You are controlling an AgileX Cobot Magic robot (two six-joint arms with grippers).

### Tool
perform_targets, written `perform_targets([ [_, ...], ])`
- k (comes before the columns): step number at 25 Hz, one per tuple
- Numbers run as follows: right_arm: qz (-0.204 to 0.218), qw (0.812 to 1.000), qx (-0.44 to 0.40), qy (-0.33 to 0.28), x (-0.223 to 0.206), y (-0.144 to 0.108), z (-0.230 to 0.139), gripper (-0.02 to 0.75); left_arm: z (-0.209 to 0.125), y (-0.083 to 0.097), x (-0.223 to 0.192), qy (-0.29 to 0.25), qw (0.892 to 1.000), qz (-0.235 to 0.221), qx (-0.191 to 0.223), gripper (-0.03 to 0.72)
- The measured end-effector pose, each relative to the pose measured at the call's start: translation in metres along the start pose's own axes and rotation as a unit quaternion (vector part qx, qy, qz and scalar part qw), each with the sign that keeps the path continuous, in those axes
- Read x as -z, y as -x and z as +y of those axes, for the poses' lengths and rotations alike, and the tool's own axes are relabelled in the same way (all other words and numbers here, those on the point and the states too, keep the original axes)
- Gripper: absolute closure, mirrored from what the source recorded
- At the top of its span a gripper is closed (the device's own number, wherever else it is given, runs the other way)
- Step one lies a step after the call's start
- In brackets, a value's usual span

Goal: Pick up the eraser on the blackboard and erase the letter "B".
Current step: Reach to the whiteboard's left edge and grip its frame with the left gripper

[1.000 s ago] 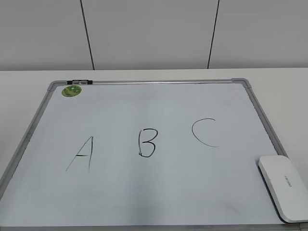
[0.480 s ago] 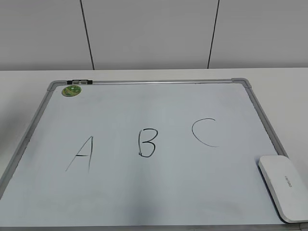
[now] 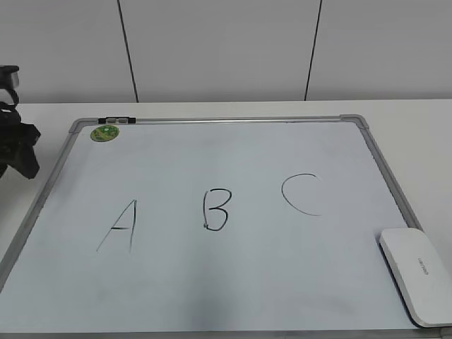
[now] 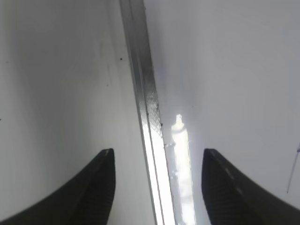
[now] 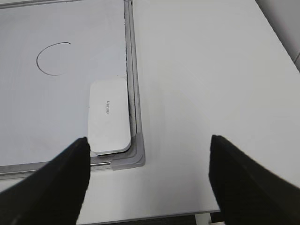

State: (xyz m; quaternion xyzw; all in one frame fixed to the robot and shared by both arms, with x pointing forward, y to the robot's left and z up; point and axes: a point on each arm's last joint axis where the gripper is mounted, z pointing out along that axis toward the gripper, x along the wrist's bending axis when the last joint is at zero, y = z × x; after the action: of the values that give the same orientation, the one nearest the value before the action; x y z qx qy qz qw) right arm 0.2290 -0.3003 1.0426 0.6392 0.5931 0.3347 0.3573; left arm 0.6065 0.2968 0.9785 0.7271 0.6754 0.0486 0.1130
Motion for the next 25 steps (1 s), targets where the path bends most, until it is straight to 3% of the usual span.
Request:
perform_targets([
  [11,0.000,1.000,0.000,0.000,0.000,0.000,0.000,0.151,0.014,-0.024,-0.052,-0.045,0.998,-0.030,0.011,0.299],
  [15,0.000,1.000,0.000,0.000,0.000,0.000,0.000,0.151,0.014,-0.026,-0.067,-0.053,0.998,-0.031,0.013,0.342],
  [25,0.000,1.000,0.000,0.000,0.000,0.000,0.000,0.151,0.014,-0.028,-0.079,-0.056,0.998,-0.030,0.015,0.358],
])
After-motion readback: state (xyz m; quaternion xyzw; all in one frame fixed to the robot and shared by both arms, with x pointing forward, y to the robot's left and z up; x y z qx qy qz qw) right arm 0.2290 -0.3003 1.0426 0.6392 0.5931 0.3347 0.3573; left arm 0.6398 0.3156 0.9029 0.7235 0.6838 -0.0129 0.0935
